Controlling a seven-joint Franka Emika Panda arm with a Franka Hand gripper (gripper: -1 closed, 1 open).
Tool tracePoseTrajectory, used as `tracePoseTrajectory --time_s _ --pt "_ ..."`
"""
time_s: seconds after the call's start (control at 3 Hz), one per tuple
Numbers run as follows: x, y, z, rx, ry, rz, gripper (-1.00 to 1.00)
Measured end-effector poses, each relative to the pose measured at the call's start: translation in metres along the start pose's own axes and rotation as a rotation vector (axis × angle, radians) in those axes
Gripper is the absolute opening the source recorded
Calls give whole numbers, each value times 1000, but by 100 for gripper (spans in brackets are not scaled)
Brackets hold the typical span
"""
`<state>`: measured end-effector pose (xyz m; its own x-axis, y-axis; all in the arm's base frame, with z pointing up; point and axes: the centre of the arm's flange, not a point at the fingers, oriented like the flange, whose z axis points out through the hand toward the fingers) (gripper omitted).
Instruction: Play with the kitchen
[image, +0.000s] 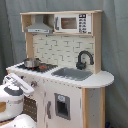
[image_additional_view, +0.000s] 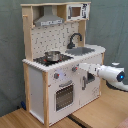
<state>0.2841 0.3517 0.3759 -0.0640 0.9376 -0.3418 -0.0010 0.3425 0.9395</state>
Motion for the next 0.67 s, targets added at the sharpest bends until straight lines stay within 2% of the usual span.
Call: tracePoseTrajectory --time_s 0.67 --pt "-17 39 -7 -48 -32 -120 100"
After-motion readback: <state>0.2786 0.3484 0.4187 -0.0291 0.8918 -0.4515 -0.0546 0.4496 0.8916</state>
